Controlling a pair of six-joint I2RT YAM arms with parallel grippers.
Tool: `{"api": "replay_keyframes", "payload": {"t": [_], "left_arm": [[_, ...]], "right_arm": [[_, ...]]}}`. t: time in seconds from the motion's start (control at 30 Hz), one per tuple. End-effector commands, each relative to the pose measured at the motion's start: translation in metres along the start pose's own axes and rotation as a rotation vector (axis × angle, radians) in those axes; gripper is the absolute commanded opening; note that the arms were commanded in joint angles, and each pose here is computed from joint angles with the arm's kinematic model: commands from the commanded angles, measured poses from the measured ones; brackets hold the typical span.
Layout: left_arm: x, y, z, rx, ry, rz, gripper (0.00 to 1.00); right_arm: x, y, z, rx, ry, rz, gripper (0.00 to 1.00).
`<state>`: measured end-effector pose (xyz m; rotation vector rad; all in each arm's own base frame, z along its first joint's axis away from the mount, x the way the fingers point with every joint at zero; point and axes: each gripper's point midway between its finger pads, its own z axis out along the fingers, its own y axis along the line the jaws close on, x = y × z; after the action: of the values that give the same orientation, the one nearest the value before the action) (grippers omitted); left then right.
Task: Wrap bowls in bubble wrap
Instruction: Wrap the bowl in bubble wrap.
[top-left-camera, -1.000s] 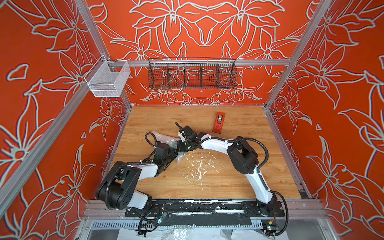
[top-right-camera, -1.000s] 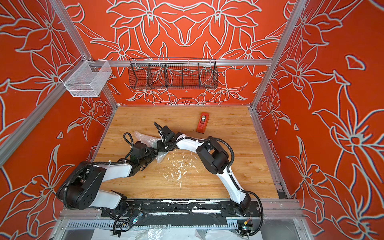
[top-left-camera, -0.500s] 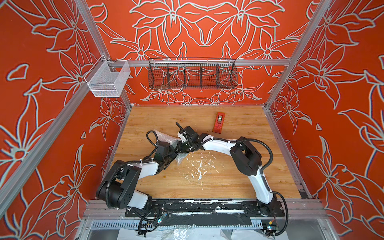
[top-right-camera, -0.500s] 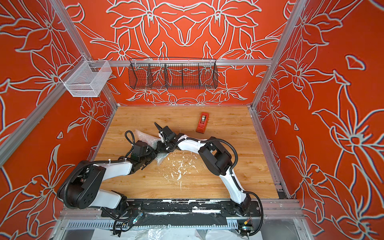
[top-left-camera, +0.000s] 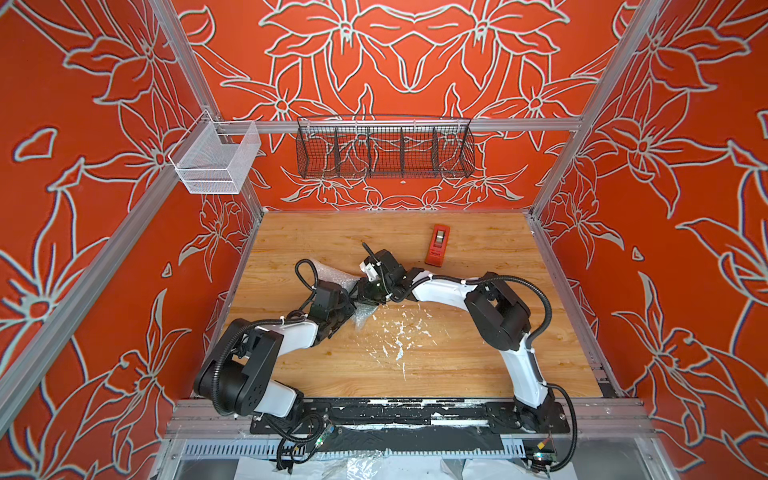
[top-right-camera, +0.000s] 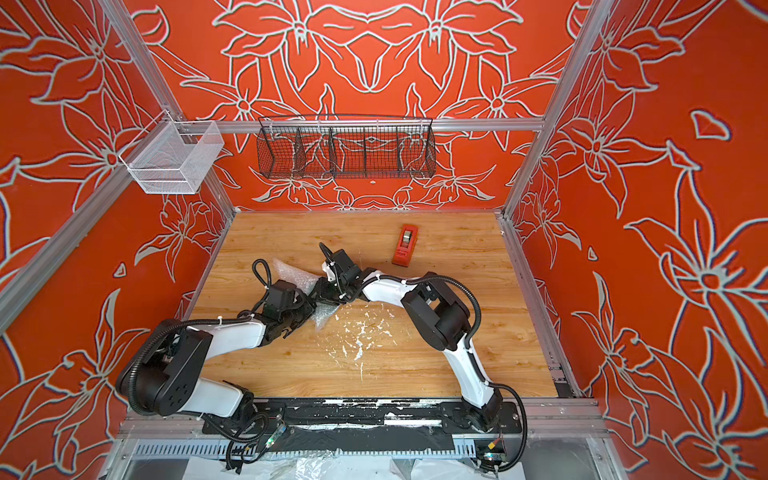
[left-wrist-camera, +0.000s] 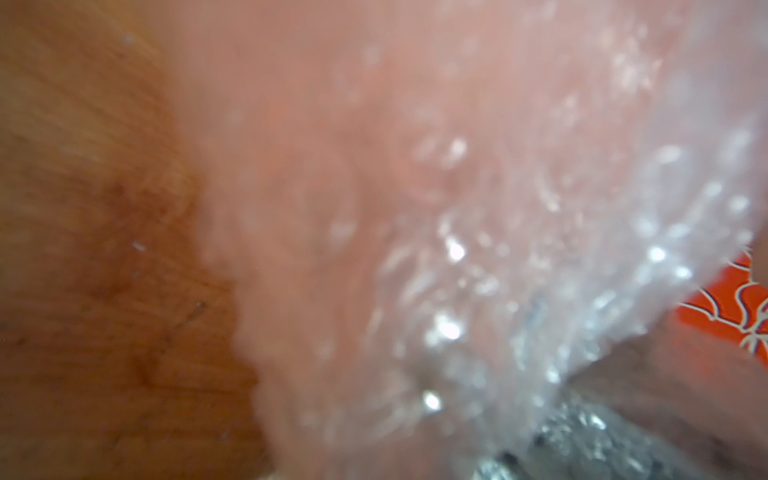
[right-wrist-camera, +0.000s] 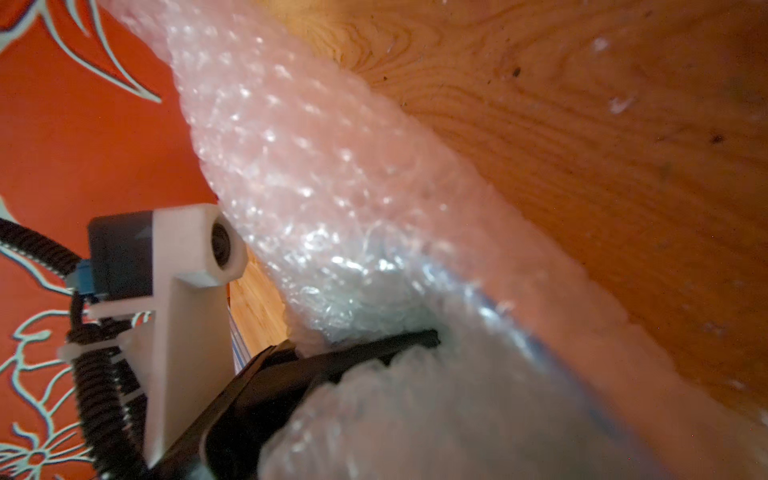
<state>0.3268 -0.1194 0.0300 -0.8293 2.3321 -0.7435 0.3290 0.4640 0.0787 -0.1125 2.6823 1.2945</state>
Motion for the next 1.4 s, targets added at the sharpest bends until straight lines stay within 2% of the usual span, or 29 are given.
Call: {"api": "replay_keyframes", "payload": {"t": [0.0,0.27,0.5,0.83,1.07,1.27,1.37], "left_arm": [[0.037,0.028,-0.002,-0.101,0.145,0.027,0.04],[0.042,0.018,-0.002,-0.075,0.168,0.054,0.02],[0.046,0.014,-0.002,-0.059,0.189,0.069,0.01],[0.04,0.01,-0.007,-0.053,0.157,0.077,0.01],[0.034,0.009,-0.012,-0.07,0.134,0.077,0.25],[0.033,0.01,-0.015,-0.076,0.129,0.062,0.33],[0.03,0.016,-0.02,-0.093,0.103,0.042,0.41]], "right_arm": [[-0.012,0.007,-0.008,-0.034,-0.038,0.039,0.39],[-0.021,0.009,0.002,-0.121,-0.043,0.075,0.35],[-0.026,0.002,0.016,-0.125,-0.042,0.088,0.31],[-0.022,-0.041,0.026,0.052,-0.038,0.094,0.25],[-0.017,-0.062,0.035,0.096,-0.023,0.102,0.23],[-0.018,-0.069,0.036,0.124,-0.027,0.095,0.22],[-0.016,-0.069,0.037,0.125,-0.024,0.089,0.22]]}}
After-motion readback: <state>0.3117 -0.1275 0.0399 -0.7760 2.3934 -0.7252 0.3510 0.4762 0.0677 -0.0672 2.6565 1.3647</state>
